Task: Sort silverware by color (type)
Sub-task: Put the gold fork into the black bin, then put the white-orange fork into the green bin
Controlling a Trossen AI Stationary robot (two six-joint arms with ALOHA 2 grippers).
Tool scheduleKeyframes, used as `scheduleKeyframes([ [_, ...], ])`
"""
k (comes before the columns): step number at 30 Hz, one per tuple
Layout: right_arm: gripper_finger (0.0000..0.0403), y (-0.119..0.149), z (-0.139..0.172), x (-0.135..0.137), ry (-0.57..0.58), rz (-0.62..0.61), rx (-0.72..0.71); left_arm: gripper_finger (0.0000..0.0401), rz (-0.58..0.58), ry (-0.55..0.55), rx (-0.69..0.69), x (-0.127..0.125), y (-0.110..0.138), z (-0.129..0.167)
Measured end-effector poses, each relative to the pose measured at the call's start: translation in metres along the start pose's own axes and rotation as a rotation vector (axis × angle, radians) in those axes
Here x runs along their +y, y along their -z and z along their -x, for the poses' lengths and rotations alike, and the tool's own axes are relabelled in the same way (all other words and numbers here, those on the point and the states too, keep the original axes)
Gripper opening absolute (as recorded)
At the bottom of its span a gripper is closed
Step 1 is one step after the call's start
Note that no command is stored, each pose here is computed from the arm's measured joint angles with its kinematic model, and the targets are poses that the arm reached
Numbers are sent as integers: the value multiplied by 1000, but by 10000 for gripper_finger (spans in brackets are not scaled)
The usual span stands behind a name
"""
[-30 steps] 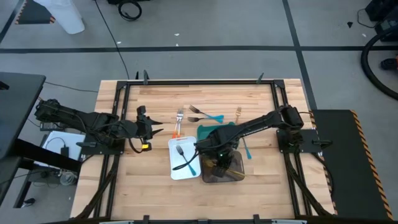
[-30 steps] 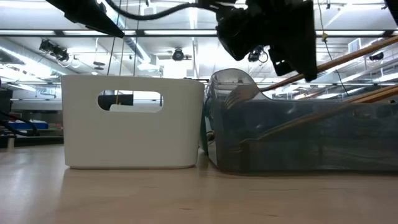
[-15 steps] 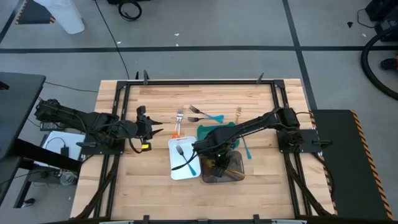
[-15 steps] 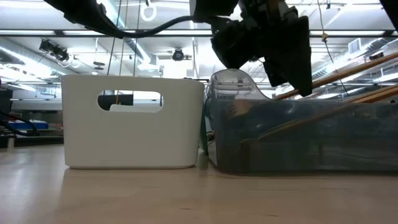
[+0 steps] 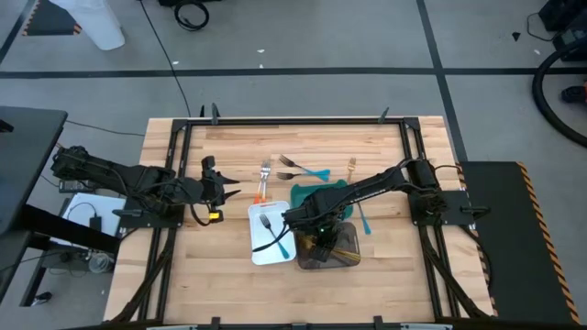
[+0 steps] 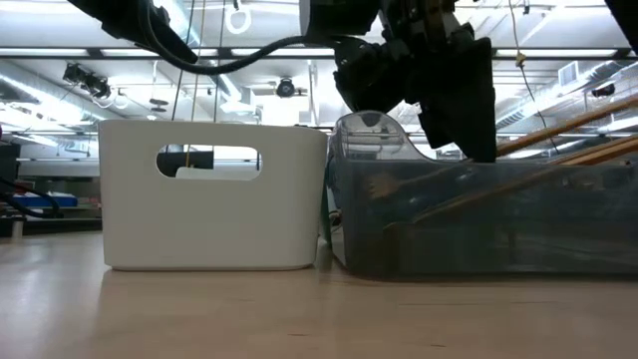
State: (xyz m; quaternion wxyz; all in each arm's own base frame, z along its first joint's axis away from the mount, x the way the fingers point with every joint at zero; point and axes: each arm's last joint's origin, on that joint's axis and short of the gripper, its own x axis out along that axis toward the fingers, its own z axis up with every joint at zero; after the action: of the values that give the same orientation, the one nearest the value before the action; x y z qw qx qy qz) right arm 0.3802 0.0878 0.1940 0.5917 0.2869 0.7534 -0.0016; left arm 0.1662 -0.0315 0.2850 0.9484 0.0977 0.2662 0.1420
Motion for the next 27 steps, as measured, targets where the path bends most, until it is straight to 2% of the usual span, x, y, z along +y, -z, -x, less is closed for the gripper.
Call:
scheduleKeyframes([
  [6,94,1,0,0,-6,-10,19,118,-1,0,2,0,0,0],
  [14,96,10,8,-2,8,-19,50,118,1,0,1,0,0,0],
  [20,95,21,22,-5,79,-19,18,118,13,0,3,0,0,0],
  [27,94,32,26,-12,196,-58,58,118,16,0,4,0,0,0],
])
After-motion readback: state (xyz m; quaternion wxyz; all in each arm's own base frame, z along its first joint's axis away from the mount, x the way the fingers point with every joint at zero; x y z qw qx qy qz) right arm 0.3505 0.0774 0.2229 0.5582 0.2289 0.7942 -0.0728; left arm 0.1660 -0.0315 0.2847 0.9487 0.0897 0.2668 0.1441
